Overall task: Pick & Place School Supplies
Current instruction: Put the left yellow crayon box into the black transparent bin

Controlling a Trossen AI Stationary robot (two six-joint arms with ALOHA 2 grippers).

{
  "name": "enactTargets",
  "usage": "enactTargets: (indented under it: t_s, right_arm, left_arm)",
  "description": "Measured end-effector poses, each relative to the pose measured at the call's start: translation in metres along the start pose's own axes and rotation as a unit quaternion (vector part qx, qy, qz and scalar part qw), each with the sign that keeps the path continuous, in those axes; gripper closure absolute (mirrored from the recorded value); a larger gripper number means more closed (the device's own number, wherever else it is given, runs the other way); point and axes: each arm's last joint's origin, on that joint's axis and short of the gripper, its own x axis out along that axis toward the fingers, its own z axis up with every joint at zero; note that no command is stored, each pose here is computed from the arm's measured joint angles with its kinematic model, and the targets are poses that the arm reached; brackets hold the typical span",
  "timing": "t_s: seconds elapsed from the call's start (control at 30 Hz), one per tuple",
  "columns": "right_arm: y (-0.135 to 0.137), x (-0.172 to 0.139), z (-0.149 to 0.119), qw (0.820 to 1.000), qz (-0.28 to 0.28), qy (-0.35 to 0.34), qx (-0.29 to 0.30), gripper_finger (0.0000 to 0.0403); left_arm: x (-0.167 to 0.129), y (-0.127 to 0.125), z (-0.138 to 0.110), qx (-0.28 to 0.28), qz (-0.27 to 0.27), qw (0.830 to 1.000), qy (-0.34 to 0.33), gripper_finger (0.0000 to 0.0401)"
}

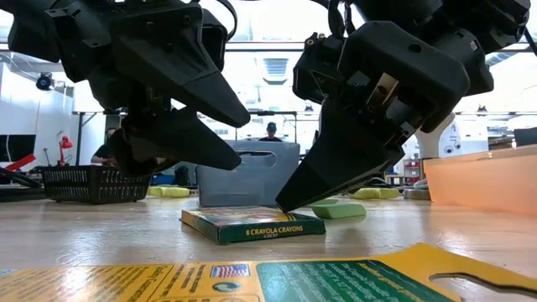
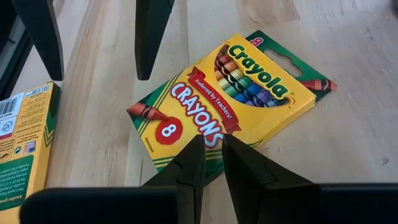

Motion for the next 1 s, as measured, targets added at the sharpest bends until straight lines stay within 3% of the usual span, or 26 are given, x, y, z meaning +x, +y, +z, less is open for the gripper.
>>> enactTargets:
  t_s: [1.0]
  right_arm:
    - [0.0016, -0.0008, 0.002, 1.0, 0.005, -0.005, 0.001, 0.0346]
  left_arm:
    - [-0.0002, 0.003, -0.002, 0.009, 0.01, 1.0, 0.007, 0.0224]
